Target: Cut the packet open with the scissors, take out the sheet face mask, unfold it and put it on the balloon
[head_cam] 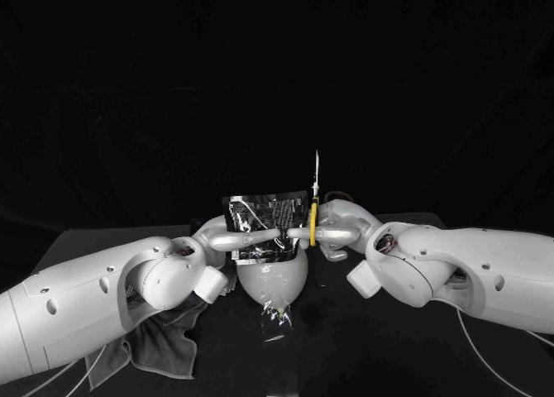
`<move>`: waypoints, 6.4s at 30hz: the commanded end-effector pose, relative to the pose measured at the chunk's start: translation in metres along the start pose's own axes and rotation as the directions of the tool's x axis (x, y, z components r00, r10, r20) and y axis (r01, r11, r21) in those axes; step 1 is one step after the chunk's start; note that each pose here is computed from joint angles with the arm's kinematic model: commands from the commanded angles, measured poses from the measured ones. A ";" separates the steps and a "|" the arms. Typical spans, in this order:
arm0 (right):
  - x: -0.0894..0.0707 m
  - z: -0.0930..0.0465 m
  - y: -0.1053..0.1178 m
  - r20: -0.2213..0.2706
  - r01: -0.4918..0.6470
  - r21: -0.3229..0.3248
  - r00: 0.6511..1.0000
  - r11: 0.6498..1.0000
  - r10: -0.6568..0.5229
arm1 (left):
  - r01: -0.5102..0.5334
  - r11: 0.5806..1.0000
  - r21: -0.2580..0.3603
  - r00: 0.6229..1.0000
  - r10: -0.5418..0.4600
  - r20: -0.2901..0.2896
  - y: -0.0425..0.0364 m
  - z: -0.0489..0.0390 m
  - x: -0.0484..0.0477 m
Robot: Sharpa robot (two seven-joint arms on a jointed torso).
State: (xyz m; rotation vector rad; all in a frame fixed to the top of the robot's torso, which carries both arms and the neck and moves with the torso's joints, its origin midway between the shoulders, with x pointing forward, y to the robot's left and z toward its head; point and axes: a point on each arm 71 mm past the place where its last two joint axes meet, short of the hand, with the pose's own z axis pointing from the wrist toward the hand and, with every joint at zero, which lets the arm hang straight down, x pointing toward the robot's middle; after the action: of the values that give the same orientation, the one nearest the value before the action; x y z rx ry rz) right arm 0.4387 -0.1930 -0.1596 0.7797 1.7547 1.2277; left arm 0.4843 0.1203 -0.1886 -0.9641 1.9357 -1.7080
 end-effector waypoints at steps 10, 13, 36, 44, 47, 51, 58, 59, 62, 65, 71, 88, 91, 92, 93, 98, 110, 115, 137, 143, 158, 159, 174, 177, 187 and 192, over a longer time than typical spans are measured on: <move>-0.014 -0.004 -0.001 0.073 -0.044 -0.029 0.996 0.999 0.047 | -0.003 0.996 0.093 0.995 -0.006 0.096 -0.0074 0.0022 -0.0031; -0.020 -0.008 -0.003 0.088 -0.052 -0.033 0.995 0.998 0.055 | 0.010 0.994 0.109 0.994 -0.022 0.111 -0.0094 0.0035 -0.0039; -0.002 -0.061 -0.071 0.082 -0.056 0.054 0.995 0.997 0.052 | 0.068 0.986 0.153 0.994 -0.080 0.072 -0.0273 0.0336 0.0009; 0.017 -0.074 -0.093 0.056 -0.045 0.089 0.998 0.995 0.040 | 0.068 0.988 0.139 0.996 -0.075 0.043 -0.0305 0.0484 0.0089; 0.025 -0.078 -0.098 0.035 -0.046 0.096 0.998 0.994 0.042 | 0.069 0.989 0.133 0.997 -0.074 0.031 -0.0308 0.0525 0.0121; 0.036 -0.082 -0.104 0.003 -0.051 0.102 0.999 0.994 0.051 | 0.071 0.990 0.125 0.997 -0.073 0.013 -0.0307 0.0560 0.0161; 0.053 -0.089 -0.108 -0.040 -0.065 0.094 0.997 0.993 0.069 | 0.074 0.991 0.110 0.997 -0.073 -0.013 -0.0300 0.0592 0.0209; 0.054 -0.089 -0.109 -0.046 -0.069 0.094 0.996 0.993 0.073 | 0.074 0.991 0.107 0.997 -0.073 -0.018 -0.0299 0.0595 0.0219; 0.059 -0.090 -0.109 -0.063 -0.079 0.095 0.994 0.992 0.085 | 0.074 0.992 0.102 0.997 -0.071 -0.031 -0.0297 0.0601 0.0245; 0.063 -0.091 -0.108 -0.085 -0.088 0.100 0.992 0.991 0.096 | 0.072 0.993 0.096 0.997 -0.068 -0.049 -0.0294 0.0607 0.0278; 0.069 -0.091 -0.108 -0.117 -0.096 0.108 0.987 0.989 0.109 | 0.069 0.994 0.090 0.996 -0.064 -0.066 -0.0292 0.0615 0.0312; 0.076 -0.093 -0.105 -0.174 -0.100 0.123 0.977 0.987 0.121 | 0.063 0.997 0.053 0.984 -0.053 -0.172 -0.0272 0.0596 0.0411; 0.077 -0.093 -0.105 -0.178 -0.101 0.123 0.977 0.987 0.122 | 0.059 0.997 0.047 0.980 -0.049 -0.192 -0.0268 0.0588 0.0424; 0.077 -0.093 -0.105 -0.179 -0.101 0.123 0.976 0.987 0.123 | 0.058 0.997 0.045 0.979 -0.048 -0.199 -0.0266 0.0585 0.0428; 0.077 -0.093 -0.105 -0.180 -0.102 0.123 0.976 0.987 0.123 | 0.058 0.997 0.044 0.978 -0.048 -0.203 -0.0265 0.0583 0.0431; 0.078 -0.094 -0.104 -0.183 -0.104 0.124 0.975 0.987 0.126 | 0.053 0.998 0.038 0.975 -0.043 -0.219 -0.0261 0.0575 0.0440; 0.074 -0.095 -0.100 -0.173 -0.106 0.111 0.977 0.988 0.124 | 0.040 0.999 0.033 0.973 -0.032 -0.231 -0.0255 0.0561 0.0439; 0.073 -0.095 -0.099 -0.168 -0.108 0.107 0.978 0.988 0.125 | 0.031 0.999 0.032 0.973 -0.022 -0.231 -0.0252 0.0549 0.0429; 0.059 -0.092 -0.095 -0.126 -0.097 0.089 0.986 0.991 0.107 | 0.022 0.999 0.028 0.976 -0.015 -0.218 -0.0245 0.0526 0.0378; 0.059 -0.091 -0.095 -0.126 -0.097 0.088 0.986 0.991 0.108 | 0.022 0.999 0.025 0.975 -0.016 -0.222 -0.0243 0.0528 0.0386; 0.057 -0.092 -0.095 -0.121 -0.095 0.090 0.987 0.991 0.106 | 0.013 1.000 0.015 0.977 -0.010 -0.211 -0.0232 0.0512 0.0337; 0.057 -0.092 -0.095 -0.120 -0.095 0.090 0.987 0.991 0.106 | 0.012 1.000 0.014 0.978 -0.009 -0.210 -0.0231 0.0510 0.0332; 0.057 -0.091 -0.095 -0.122 -0.096 0.088 0.987 0.992 0.106 | -0.004 1.000 0.001 0.978 0.004 -0.208 -0.0219 0.0502 0.0321; 0.058 -0.091 -0.095 -0.129 -0.096 0.089 0.986 0.991 0.107 | -0.006 1.000 0.000 0.978 0.006 -0.209 -0.0218 0.0504 0.0326; 0.058 -0.091 -0.094 -0.129 -0.096 0.088 0.986 0.991 0.107 | -0.020 1.000 -0.004 0.979 0.019 -0.202 -0.0214 0.0511 0.0332; 0.056 -0.092 -0.094 -0.114 -0.096 0.086 0.988 0.992 0.106 | -0.035 0.999 -0.009 0.981 0.033 -0.191 -0.0209 0.0511 0.0318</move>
State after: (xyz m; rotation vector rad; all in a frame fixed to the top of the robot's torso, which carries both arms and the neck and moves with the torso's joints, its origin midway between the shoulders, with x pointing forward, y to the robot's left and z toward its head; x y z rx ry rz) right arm 0.3289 -0.2165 -0.2515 0.8822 1.9083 1.2797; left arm 0.5030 0.0629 -0.1732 -0.8143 2.0595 -1.8439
